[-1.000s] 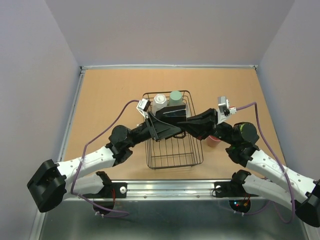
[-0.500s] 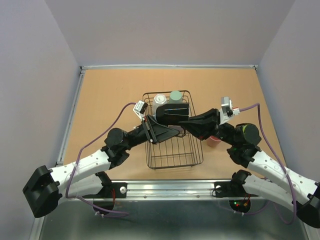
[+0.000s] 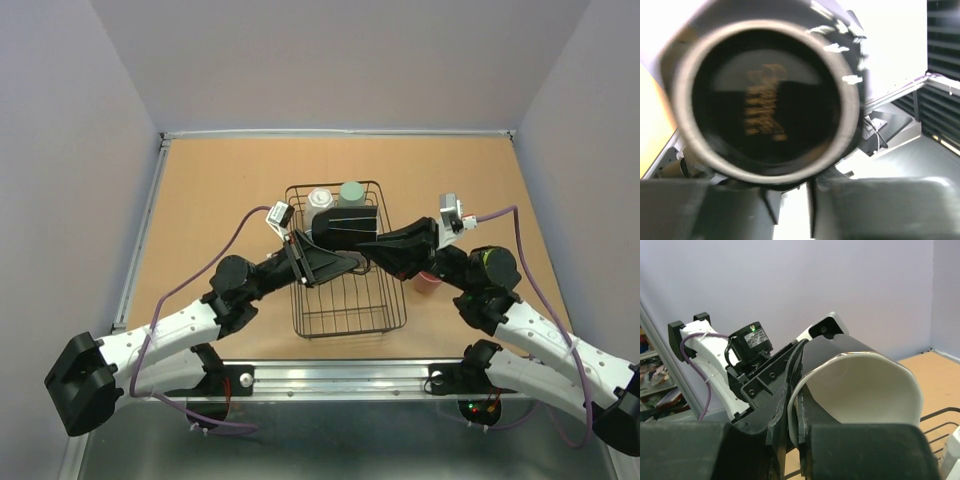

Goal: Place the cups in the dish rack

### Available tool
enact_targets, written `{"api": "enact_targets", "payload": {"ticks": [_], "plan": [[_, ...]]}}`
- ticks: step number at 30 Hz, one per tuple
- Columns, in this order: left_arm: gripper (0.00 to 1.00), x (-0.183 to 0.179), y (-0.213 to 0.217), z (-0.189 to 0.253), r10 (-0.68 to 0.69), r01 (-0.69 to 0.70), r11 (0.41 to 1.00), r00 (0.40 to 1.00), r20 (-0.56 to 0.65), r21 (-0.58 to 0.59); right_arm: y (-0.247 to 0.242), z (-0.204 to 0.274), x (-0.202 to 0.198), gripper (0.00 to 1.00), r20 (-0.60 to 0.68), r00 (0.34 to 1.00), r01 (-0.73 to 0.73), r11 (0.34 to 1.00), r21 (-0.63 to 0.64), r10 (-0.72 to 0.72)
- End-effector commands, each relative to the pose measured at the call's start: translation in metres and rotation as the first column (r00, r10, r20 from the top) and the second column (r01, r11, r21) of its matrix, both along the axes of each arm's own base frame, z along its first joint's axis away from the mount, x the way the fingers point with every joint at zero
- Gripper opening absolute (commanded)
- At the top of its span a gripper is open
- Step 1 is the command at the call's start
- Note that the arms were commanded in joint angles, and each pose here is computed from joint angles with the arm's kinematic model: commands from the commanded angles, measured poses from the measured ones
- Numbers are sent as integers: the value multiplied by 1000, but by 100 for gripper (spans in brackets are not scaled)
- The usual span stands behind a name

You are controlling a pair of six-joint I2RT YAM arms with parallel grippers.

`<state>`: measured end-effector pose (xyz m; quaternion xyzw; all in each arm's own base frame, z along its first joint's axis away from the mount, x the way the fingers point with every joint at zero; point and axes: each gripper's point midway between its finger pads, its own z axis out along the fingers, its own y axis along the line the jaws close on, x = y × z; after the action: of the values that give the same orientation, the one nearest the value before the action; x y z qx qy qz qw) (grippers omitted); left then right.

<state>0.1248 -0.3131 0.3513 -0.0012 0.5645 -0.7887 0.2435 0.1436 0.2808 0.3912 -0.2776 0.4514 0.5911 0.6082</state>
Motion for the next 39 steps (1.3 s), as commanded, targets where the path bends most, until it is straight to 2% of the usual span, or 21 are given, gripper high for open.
{"api": "enact_targets", "payload": {"ticks": [1, 7, 8, 14, 16, 17, 20, 23, 29, 33, 36, 37, 39], "plan": [[20, 4, 11, 37, 76, -68, 994, 994, 84, -91, -4, 9, -17, 0, 54, 997, -54, 998, 41, 52], [6, 16, 8, 32, 125, -121, 990, 990, 68, -70, -5, 0, -22, 1, 27, 997, -80, 995, 57, 79], [0, 17, 6, 31, 126, -121, 991, 989, 74, -65, -5, -4, -23, 0, 19, 996, -87, 994, 61, 86], [0, 23, 4, 25, 163, -161, 987, 981, 101, -24, -9, -8, -22, 1, 0, 998, -68, 995, 78, 68], [0, 27, 8, 22, 207, -211, 977, 970, 128, 17, -11, -7, -16, 11, -10, 1000, -28, 997, 76, 29], [0, 36, 8, 13, 247, -255, 965, 963, 104, 70, -13, -4, -16, 26, -6, 1000, -16, 997, 79, 17], [0, 44, 18, 6, 315, -328, 937, 942, 111, 121, -15, -5, -10, 52, -16, 1000, 20, 998, 67, -19], [0, 45, 26, 3, 349, -364, 923, 929, 126, 127, -13, -8, -7, 64, -27, 999, 28, 998, 58, -27], [0, 51, 30, -14, 383, -405, 892, 913, 138, 201, -14, -13, -2, 73, -48, 998, 48, 997, 56, -45], [0, 53, 41, -25, 412, -457, 840, 888, 202, 294, -22, -22, 11, 75, -87, 986, 145, 989, 17, -143], [0, 52, 52, -37, 396, -490, 772, 869, 296, 406, -33, -30, 13, 75, -104, 974, 199, 980, -16, -200], [0, 51, 58, -46, 367, -499, 730, 862, 348, 466, -40, -30, 13, 75, -113, 967, 229, 974, -7, -228], [0, 48, 65, -53, 335, -506, 692, 857, 392, 515, -46, -39, 14, 75, -128, 959, 250, 968, -30, -252]]}}
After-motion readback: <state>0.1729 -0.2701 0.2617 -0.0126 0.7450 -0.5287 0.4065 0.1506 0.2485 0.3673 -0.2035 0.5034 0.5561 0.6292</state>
